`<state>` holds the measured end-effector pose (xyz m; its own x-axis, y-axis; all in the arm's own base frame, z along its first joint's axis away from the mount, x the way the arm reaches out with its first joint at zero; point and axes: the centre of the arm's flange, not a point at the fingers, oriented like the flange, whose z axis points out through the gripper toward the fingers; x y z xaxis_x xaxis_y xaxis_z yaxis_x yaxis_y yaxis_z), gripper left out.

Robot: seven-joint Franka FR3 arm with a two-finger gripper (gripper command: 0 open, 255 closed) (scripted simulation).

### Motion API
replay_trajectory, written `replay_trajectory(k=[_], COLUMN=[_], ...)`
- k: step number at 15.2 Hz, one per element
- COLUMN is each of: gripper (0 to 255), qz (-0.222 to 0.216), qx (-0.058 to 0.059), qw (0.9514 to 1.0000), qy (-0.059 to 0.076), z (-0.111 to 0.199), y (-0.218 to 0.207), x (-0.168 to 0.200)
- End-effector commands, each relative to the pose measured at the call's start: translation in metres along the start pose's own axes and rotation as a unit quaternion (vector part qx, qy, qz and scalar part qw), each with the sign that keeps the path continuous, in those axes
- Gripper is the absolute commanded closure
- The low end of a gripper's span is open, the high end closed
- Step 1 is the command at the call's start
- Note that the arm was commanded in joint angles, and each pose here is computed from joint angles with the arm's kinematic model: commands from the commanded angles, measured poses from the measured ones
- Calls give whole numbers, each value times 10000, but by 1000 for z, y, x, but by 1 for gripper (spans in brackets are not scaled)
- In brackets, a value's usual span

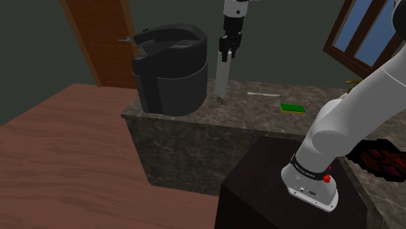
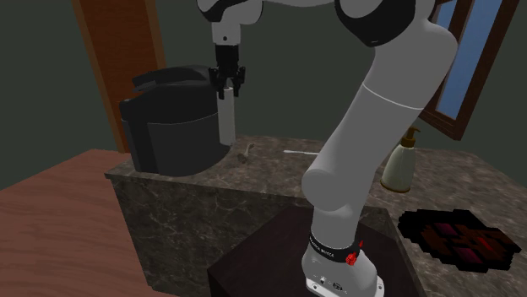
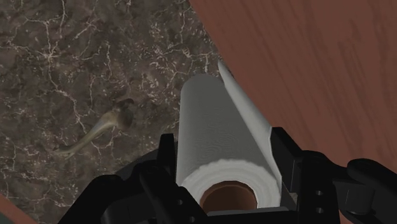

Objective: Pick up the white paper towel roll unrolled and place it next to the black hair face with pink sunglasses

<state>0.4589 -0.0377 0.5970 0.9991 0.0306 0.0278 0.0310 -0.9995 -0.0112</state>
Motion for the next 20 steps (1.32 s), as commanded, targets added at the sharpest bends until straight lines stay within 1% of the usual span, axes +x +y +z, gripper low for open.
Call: replay_trajectory(k=[1, 18, 20], gripper=[255, 255, 255], qz=[0, 0, 0], qx=[0, 0, 0], qw=[10000, 10000, 10000], qy=[-2, -2, -2], z=[-11, -99, -95], y=[0, -1, 11], x=[0, 3, -20])
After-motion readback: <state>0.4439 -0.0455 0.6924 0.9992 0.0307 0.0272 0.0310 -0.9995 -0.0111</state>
